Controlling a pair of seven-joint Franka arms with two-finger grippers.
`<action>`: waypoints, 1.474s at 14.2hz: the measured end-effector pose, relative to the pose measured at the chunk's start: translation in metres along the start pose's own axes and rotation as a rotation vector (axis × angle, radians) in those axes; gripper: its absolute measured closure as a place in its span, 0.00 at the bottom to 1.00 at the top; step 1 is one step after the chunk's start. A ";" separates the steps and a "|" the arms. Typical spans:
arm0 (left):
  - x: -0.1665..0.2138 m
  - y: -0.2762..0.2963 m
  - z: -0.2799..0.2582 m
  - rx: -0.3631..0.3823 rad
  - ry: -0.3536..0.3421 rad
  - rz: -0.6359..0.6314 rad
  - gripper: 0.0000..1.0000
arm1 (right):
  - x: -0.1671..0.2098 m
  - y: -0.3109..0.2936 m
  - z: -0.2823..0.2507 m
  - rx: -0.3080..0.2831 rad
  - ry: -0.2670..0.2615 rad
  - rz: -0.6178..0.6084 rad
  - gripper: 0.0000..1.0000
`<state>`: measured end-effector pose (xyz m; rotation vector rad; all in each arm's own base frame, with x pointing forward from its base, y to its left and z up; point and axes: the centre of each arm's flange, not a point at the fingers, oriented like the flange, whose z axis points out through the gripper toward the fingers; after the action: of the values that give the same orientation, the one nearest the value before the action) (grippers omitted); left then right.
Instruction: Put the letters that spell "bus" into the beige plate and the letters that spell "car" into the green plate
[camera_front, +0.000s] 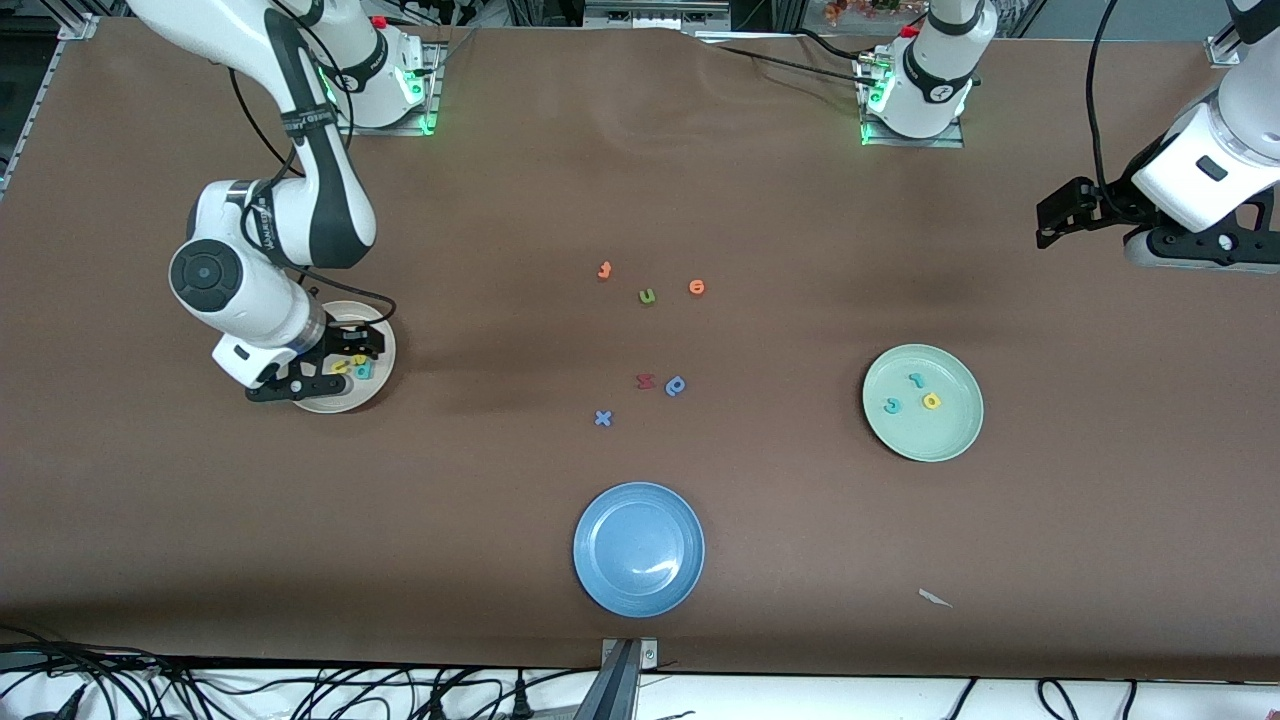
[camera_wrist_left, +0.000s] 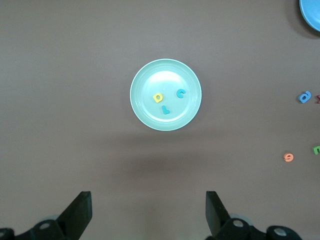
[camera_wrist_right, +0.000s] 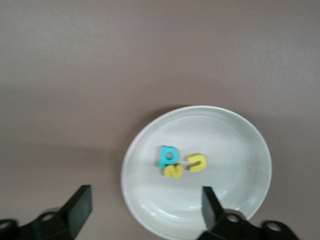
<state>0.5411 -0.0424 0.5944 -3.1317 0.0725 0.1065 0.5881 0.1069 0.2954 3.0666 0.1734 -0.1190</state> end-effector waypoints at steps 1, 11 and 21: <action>0.000 0.000 0.000 0.000 0.000 0.000 0.00 | 0.000 -0.008 -0.004 0.002 -0.007 0.013 0.00; 0.000 0.000 0.000 0.000 0.000 0.000 0.00 | -0.017 0.043 -0.100 0.068 0.001 0.077 0.00; 0.000 0.000 0.000 0.000 0.000 0.000 0.00 | -0.070 0.071 -0.257 0.060 0.125 0.068 0.00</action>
<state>0.5410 -0.0424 0.5946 -3.1317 0.0724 0.1070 0.5457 0.0470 0.5612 3.1361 0.0728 0.0726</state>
